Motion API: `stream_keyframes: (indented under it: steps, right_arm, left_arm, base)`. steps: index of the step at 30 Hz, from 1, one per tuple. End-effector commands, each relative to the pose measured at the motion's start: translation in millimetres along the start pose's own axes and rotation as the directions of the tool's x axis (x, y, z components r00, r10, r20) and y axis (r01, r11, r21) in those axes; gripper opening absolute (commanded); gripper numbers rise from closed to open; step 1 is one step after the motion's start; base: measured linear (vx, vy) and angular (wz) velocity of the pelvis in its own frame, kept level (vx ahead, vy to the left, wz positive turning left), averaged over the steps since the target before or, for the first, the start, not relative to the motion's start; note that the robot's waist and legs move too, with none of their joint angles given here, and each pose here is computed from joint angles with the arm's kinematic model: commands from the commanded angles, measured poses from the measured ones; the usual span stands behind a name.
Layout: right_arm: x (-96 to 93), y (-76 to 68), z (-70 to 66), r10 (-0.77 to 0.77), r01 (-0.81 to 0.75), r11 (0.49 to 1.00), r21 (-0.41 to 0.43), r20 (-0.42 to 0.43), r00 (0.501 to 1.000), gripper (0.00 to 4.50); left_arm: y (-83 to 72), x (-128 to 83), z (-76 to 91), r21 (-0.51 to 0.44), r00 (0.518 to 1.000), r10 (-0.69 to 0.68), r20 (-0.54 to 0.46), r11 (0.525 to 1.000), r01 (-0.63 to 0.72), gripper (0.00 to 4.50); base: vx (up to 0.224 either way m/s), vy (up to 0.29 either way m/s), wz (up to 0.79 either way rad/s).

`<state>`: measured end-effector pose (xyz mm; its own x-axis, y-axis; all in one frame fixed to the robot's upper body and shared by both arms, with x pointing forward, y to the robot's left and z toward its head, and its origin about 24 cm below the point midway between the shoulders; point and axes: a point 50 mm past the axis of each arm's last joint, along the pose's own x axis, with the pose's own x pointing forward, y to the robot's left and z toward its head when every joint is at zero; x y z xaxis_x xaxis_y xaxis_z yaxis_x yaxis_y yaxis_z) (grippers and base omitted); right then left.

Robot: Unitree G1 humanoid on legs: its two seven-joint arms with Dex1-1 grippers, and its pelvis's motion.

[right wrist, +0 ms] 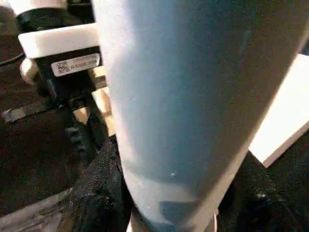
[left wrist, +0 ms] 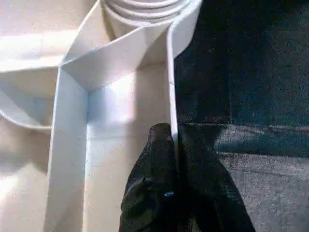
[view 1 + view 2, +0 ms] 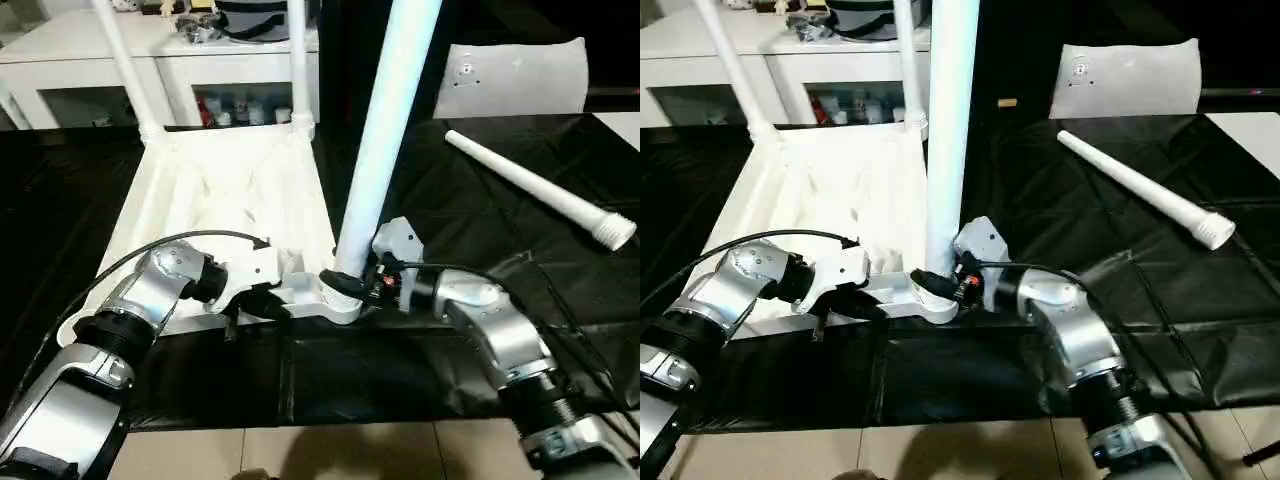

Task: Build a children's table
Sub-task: Rotate leg to tighten

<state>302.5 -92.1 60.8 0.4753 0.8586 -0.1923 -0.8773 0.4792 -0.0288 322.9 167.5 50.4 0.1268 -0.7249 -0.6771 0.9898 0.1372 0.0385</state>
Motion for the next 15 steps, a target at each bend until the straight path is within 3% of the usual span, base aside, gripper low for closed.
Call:
stream_keyframes:
  steps: [1,5,7,15]
  right_arm:
    - [0.8,2.6,-37.9,-0.076,0.092,0.991,0.098,-0.162,0.984,1.88]
    - [5.3,-6.4,-34.2,-0.198,0.218,0.969,0.121,-0.153,0.968,1.88]
    - [12.9,-10.9,-29.5,-0.289,0.308,0.939,0.155,-0.138,0.947,1.88]
    - [36.9,-12.3,-25.6,-0.393,0.419,0.885,0.201,-0.157,0.906,1.88]
  left_arm:
    - [6.6,-11.1,19.4,-0.031,0.988,0.102,0.113,0.995,-0.099,0.0]
    - [-1.8,-6.9,22.6,-0.142,0.971,0.169,0.167,0.979,-0.146,0.0]
    - [-14.5,4.6,35.8,-0.223,0.947,0.237,0.219,0.956,-0.188,0.0]
    - [-41.9,43.4,77.2,-0.336,0.909,0.337,0.246,0.909,-0.247,0.0]
  base:
    - [0.0,0.0,0.0]
    - [0.0,0.0,0.0]
    - [0.0,0.0,0.0]
    - [0.0,0.0,0.0]
